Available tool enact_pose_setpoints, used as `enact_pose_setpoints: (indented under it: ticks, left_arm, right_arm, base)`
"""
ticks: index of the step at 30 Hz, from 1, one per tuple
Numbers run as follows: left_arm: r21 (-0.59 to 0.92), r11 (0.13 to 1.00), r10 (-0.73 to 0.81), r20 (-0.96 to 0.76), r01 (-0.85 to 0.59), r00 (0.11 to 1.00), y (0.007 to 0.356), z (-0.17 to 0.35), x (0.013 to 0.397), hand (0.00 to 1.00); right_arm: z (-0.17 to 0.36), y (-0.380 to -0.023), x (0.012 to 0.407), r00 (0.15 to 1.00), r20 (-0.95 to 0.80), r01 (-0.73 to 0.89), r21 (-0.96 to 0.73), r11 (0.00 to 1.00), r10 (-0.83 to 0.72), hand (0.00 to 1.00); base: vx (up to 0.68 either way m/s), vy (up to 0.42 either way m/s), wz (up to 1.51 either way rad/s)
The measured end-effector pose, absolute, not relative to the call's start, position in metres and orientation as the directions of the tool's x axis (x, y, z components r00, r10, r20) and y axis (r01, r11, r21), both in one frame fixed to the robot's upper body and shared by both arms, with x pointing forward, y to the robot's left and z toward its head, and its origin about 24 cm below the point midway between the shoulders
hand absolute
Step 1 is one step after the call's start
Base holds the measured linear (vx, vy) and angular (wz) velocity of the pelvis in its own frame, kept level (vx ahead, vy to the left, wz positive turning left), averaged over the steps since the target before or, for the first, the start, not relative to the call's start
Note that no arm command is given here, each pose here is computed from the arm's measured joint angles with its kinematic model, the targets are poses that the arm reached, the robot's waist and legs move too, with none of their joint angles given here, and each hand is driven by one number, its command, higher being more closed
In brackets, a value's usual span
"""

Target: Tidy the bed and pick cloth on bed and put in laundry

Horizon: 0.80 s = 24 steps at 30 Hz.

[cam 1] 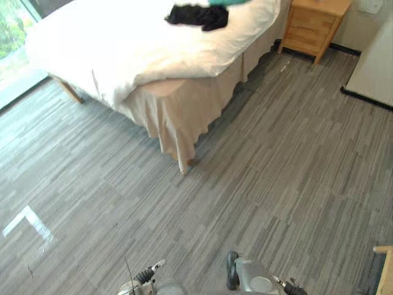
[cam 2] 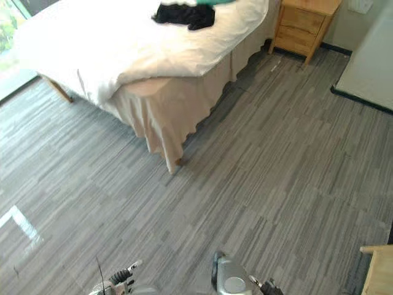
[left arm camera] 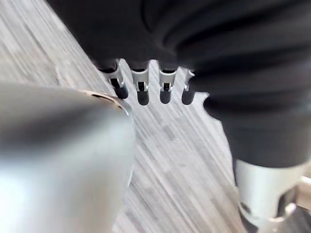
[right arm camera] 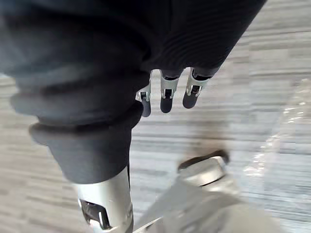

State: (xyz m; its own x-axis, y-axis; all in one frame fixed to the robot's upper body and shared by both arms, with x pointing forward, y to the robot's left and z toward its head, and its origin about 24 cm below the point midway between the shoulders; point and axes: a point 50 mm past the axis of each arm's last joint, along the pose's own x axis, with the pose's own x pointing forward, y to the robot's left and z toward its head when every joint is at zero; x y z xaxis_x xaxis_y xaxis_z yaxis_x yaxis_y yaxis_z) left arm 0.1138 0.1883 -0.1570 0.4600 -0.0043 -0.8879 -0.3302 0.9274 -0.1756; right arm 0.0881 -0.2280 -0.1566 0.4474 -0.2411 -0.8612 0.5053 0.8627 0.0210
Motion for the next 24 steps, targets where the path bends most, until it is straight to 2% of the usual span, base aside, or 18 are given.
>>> enact_pose_setpoints:
  ticks: [1, 4, 9, 11, 13, 19, 24]
  left_arm:
    - [-0.199, 0.919, -0.009, -0.874, -0.340, 0.487, 0.187, -0.155, 0.118, 0.00]
    - [-0.220, 0.907, -0.001, -0.853, -0.359, 0.521, 0.185, -0.152, 0.123, 0.00]
    - [-0.192, 0.909, 0.034, -0.851, -0.370, 0.524, 0.192, -0.152, 0.122, 0.00]
    - [-0.179, 0.909, 0.046, -0.855, -0.376, 0.517, 0.195, -0.152, 0.121, 0.00]
    - [-0.159, 0.915, 0.052, -0.865, -0.372, 0.499, 0.200, -0.153, 0.122, 0.00]
    - [-0.166, 0.937, 0.004, -0.876, -0.308, 0.483, 0.191, -0.156, 0.120, 0.00]
    - [-0.204, 0.917, -0.009, -0.871, -0.344, 0.491, 0.180, -0.156, 0.122, 0.00]
  right_arm:
    - [-0.154, -0.225, 0.095, 0.474, -0.848, 0.503, 0.038, 0.863, -0.239, 0.00]
    - [-0.155, -0.219, 0.092, 0.476, -0.850, 0.504, 0.053, 0.862, -0.226, 0.00]
    - [-0.159, -0.211, 0.083, 0.446, -0.872, 0.494, 0.053, 0.868, -0.201, 0.00]
    - [-0.159, -0.208, 0.092, 0.459, -0.867, 0.478, 0.059, 0.876, -0.192, 0.00]
    - [-0.161, -0.207, 0.091, 0.430, -0.881, 0.495, 0.048, 0.867, -0.197, 0.00]
    - [-0.158, -0.217, 0.090, 0.450, -0.860, 0.502, 0.020, 0.865, -0.241, 0.00]
    - [-0.158, -0.213, 0.085, 0.459, -0.853, 0.510, 0.025, 0.860, -0.247, 0.00]
  base:
    - [0.40, 0.004, -0.72]
    - [0.39, 0.065, -0.51]
    - [0.58, 0.191, -0.33]
    - [0.66, 0.250, -0.37]
    - [0.74, 0.349, 0.22]
    - [0.50, 0.160, 0.88]
    - [0.45, -0.054, 1.66]
